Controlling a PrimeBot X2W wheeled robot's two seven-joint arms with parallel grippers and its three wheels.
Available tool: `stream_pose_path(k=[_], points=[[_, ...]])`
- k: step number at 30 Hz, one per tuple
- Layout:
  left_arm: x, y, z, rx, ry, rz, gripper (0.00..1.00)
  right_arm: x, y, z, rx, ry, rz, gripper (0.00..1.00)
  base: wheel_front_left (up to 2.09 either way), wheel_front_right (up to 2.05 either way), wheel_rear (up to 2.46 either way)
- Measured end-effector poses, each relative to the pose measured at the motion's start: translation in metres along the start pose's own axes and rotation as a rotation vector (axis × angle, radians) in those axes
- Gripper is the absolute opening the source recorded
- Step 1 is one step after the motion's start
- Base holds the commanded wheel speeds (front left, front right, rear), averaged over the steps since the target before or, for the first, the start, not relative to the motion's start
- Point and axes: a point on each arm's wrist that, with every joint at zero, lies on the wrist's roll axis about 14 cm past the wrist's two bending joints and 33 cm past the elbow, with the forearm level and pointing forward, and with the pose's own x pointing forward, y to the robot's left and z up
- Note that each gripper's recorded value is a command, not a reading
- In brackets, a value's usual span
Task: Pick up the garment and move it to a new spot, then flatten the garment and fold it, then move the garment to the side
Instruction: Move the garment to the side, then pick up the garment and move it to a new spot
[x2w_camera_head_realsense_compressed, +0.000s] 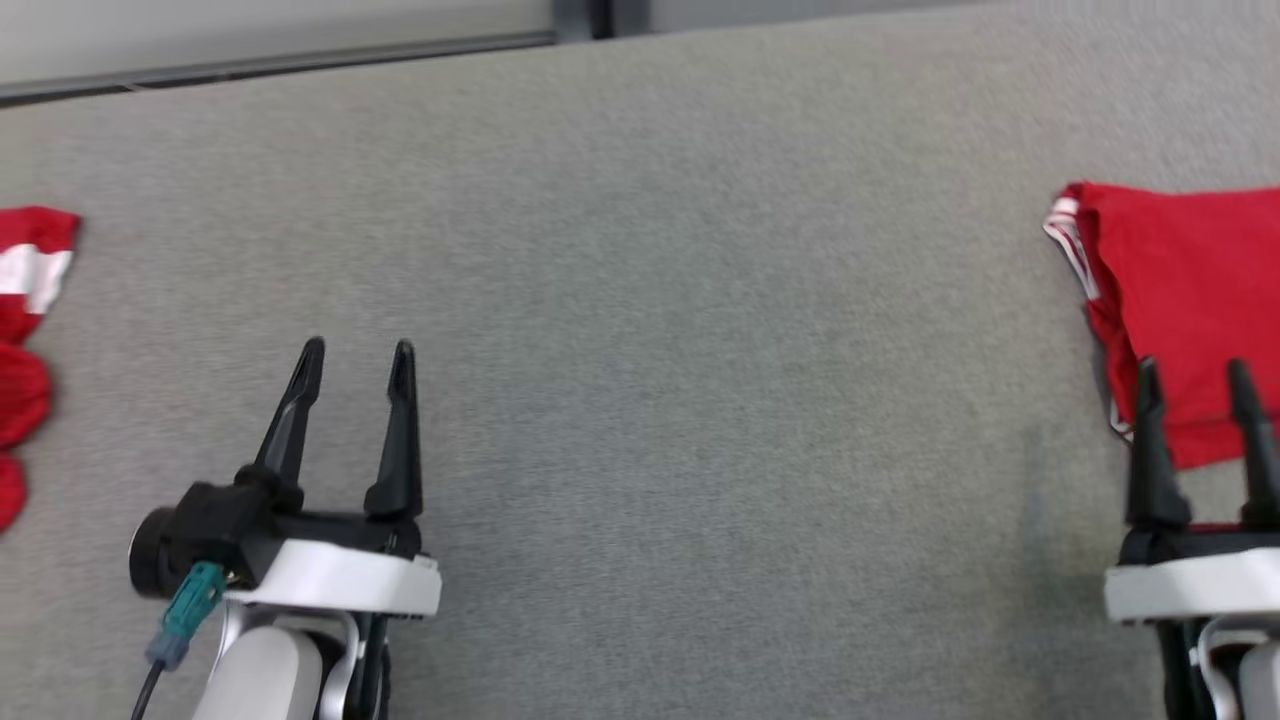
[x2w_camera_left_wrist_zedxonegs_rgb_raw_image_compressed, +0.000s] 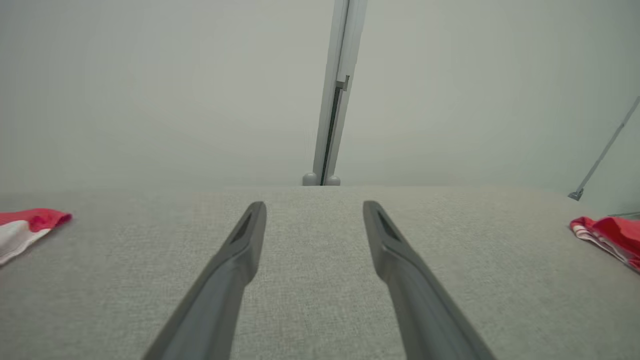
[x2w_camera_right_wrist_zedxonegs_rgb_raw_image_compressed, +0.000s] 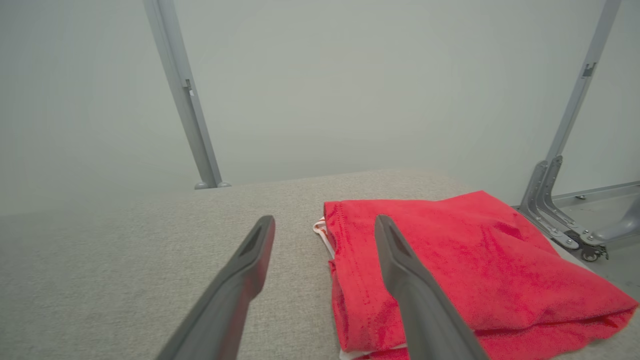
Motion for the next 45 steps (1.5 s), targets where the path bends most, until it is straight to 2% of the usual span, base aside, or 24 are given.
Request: stream_pose_path(k=[4,8,20,29,45], points=[[-0.027,0.028,0.006,0.014,0.006,0.097,1.00,-0.009,0.035,0.009,0.016,-0.002,0.085,1.00,0.00,0.00,0.00],[-0.055,0.044,0.010,0.029,0.013,0.148,1.00,-0.023,0.052,0.018,0.014,0.004,0.133,1.00,0.00,0.00,0.00],[-0.118,0.054,0.029,0.041,-0.031,0.191,1.00,-0.071,0.070,0.047,-0.017,-0.018,0.199,1.00,0.00,0.00,0.00],[-0.128,0.054,0.035,0.045,-0.052,0.189,1.00,-0.084,0.073,0.060,-0.023,-0.047,0.212,1.00,0.00,0.00,0.00],[-0.126,0.052,0.028,0.044,-0.032,0.182,1.00,-0.085,0.068,0.057,-0.014,-0.036,0.202,1.00,0.00,0.00,0.00]])
